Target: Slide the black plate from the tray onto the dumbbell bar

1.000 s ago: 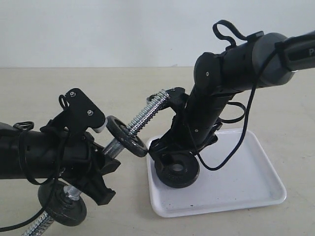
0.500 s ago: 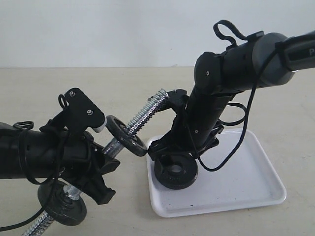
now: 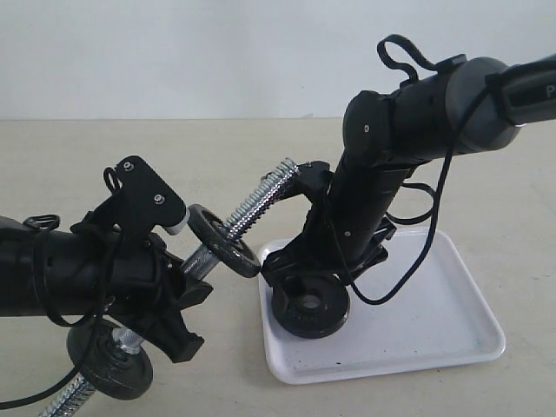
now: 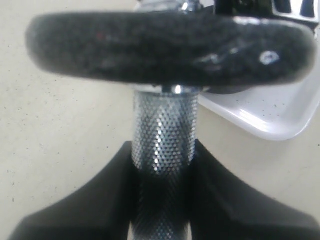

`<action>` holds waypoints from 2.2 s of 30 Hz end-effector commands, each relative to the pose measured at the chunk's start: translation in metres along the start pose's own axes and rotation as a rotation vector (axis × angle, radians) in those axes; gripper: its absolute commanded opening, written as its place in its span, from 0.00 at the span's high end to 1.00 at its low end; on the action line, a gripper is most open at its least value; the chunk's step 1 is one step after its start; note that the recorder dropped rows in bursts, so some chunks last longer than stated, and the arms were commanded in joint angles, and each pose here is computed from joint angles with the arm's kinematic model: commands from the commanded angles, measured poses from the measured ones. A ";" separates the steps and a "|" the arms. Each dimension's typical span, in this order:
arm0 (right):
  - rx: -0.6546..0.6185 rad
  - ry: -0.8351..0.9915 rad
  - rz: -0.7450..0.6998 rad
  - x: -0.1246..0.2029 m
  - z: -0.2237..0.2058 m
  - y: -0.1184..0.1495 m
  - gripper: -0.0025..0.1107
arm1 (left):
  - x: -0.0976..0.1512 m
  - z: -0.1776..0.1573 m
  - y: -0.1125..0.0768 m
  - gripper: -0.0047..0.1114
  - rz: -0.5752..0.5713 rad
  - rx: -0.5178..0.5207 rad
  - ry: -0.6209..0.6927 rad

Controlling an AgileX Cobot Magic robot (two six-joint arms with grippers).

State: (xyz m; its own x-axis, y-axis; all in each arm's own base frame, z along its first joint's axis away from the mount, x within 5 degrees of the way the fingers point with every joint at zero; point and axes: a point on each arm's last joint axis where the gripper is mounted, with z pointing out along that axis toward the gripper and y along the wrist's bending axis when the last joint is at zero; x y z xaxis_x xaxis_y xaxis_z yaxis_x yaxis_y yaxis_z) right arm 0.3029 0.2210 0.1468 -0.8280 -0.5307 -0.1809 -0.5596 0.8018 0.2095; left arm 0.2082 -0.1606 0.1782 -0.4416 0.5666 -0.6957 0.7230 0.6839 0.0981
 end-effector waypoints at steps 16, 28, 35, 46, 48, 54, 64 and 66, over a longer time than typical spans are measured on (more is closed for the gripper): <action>0.002 0.020 -0.073 0.001 -0.002 0.001 0.24 | -0.023 -0.012 -0.001 0.92 0.000 0.030 -0.106; -0.023 0.063 -0.078 0.005 -0.002 0.003 0.05 | -0.030 -0.014 0.000 0.92 -0.010 0.031 -0.129; -0.054 0.014 -0.034 0.001 -0.001 0.010 0.05 | -0.031 -0.014 0.000 0.92 -0.015 0.031 -0.131; 0.013 -0.027 -0.097 -0.002 0.003 0.024 0.05 | -0.031 -0.014 0.000 0.92 -0.028 0.032 -0.131; 0.049 -0.007 -0.100 0.000 0.004 0.021 0.05 | -0.031 -0.014 0.000 0.92 -0.028 0.033 -0.131; 0.112 0.045 -0.110 0.013 0.012 0.012 0.05 | -0.031 -0.014 0.000 0.92 -0.028 0.033 -0.131; 0.079 0.015 -0.056 0.015 0.016 0.014 0.05 | -0.031 -0.014 0.000 0.92 -0.028 0.033 -0.131; 0.081 -0.005 -0.057 0.013 0.016 0.014 0.05 | -0.031 -0.014 0.000 0.92 -0.028 0.033 -0.131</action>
State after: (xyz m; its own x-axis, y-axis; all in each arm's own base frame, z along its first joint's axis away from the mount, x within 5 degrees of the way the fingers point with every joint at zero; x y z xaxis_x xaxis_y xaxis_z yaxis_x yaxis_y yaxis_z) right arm 0.2849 0.2291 0.1322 -0.7916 -0.5873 -0.1686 -0.6076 0.7858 0.1155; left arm 0.2115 -0.1641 0.1837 -0.4327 0.5523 -0.7125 0.7236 0.6842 0.0910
